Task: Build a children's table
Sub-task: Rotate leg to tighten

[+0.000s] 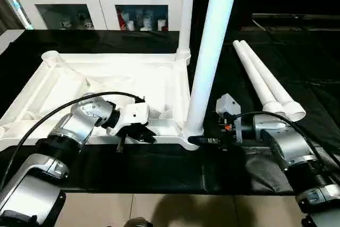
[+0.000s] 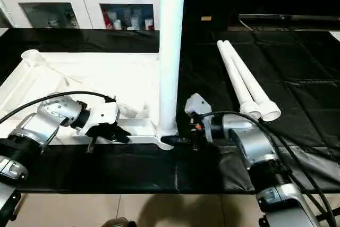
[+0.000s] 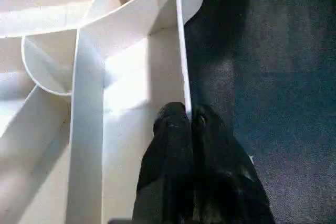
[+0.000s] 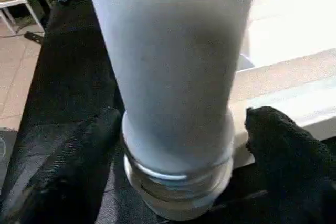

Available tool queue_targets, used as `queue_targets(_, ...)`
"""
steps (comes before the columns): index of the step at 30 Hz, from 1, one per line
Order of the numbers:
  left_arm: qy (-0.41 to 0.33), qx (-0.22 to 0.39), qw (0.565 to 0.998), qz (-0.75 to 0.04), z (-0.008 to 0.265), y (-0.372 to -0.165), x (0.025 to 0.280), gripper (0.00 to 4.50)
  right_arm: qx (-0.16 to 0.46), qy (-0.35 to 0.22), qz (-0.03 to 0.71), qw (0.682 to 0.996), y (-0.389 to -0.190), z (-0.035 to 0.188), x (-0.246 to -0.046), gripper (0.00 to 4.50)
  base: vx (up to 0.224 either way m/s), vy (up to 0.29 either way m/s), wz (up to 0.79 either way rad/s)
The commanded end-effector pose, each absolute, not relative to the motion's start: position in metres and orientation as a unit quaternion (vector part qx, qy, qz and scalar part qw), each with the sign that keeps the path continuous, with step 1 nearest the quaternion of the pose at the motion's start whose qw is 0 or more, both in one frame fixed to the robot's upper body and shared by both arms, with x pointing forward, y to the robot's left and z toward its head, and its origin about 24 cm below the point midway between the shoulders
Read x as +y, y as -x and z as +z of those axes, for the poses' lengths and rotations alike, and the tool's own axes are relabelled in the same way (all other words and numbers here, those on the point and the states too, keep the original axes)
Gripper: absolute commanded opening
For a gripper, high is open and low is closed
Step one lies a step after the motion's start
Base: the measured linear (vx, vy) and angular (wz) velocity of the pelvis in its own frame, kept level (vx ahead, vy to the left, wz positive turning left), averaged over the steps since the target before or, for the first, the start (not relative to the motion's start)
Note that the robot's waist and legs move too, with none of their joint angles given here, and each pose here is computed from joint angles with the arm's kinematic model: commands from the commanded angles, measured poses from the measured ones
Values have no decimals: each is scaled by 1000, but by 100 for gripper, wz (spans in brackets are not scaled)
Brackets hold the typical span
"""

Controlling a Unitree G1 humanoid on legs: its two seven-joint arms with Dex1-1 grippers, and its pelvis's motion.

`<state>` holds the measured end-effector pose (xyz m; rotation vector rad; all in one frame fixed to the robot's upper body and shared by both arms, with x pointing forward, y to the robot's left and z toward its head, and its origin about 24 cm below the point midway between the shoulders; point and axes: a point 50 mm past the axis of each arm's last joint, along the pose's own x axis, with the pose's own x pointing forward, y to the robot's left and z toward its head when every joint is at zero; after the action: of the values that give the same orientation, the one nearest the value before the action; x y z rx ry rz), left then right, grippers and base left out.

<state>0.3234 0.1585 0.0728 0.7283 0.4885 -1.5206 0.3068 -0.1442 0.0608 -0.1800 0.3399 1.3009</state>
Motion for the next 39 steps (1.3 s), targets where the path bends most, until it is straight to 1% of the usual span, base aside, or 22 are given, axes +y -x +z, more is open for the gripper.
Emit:
queue_targets(1, -336, 229, 599, -690, 66, -318, 154, 0, 154, 86, 613, 770, -307, 63, -141, 374, 0, 0, 0)
queue_targets(4, -336, 230, 599, -690, 65, -318, 154, 0, 155, 81, 616, 768, -306, 61, -140, 361, 0, 0, 0)
queue_targets(5, -336, 230, 599, -690, 65, -318, 154, 0, 155, 79, 617, 767, -306, 61, -139, 341, 0, 0, 0)
queue_targets(8, -335, 231, 598, -690, 65, -317, 154, 0, 155, 77, 618, 767, -305, 61, -139, 329, 0, 0, 0)
queue_targets(10, -336, 232, 598, -690, 64, -317, 155, 0, 155, 75, 620, 766, -305, 61, -138, 300, 0, 0, 0)
queue_targets(16, -334, 234, 601, -687, 64, -318, 154, 0, 159, 68, 626, 760, -303, 59, -138, 278, 0, 0, 0)
queue_targets(19, -322, 237, 619, -677, 65, -321, 155, 0, 161, 58, 628, 759, -301, 57, -136, 275, 0, 0, 0)
queue_targets(21, -305, 236, 642, -662, 65, -324, 154, 0, 160, 43, 623, 765, -301, 56, -134, 275, 0, 0, 0)
queue_targets(23, -289, 230, 667, -647, 65, -328, 150, 0, 159, 32, 605, 780, -302, 54, -131, 275, 0, 0, 0)
queue_targets(24, -272, 223, 699, -623, 67, -333, 145, 0, 156, 20, 571, 805, -305, 51, -126, 275, 0, 0, 0)
queue_targets(25, -269, 222, 705, -618, 68, -334, 143, 0, 156, 17, 562, 812, -306, 50, -125, 275, 0, 0, 0)
queue_targets(27, -248, 214, 739, -588, 70, -340, 135, 0, 165, 7, 500, 850, -313, 43, -122, 275, 0, 0, 0)
queue_targets(28, -247, 213, 741, -587, 70, -340, 134, 0, 165, 6, 497, 852, -314, 43, -121, 275, 0, 0, 0)
queue_targets(29, -237, 210, 760, -568, 71, -344, 128, 0, 169, -7, 472, 865, -317, 39, -115, 275, 0, 0, 0)
queue_targets(33, -217, 204, 795, -528, 72, -349, 112, 0, 175, -31, 428, 886, -324, 36, -97, 274, 0, 0, 0)
queue_targets(35, -201, 201, 821, -495, 75, -353, 101, 0, 183, -45, 381, 905, -332, 35, -84, 274, 0, 0, 0)
queue_targets(36, -201, 201, 822, -494, 75, -354, 100, 0, 183, -45, 381, 905, -332, 35, -84, 274, 0, 0, 0)
queue_targets(38, -194, 195, 838, -472, 82, -356, 84, 0, 190, -50, 334, 922, -340, 35, -72, 274, 0, 0, 0)
queue_targets(39, -194, 195, 838, -471, 82, -356, 83, 0, 190, -49, 332, 923, -340, 35, -71, 274, 0, 0, 0)
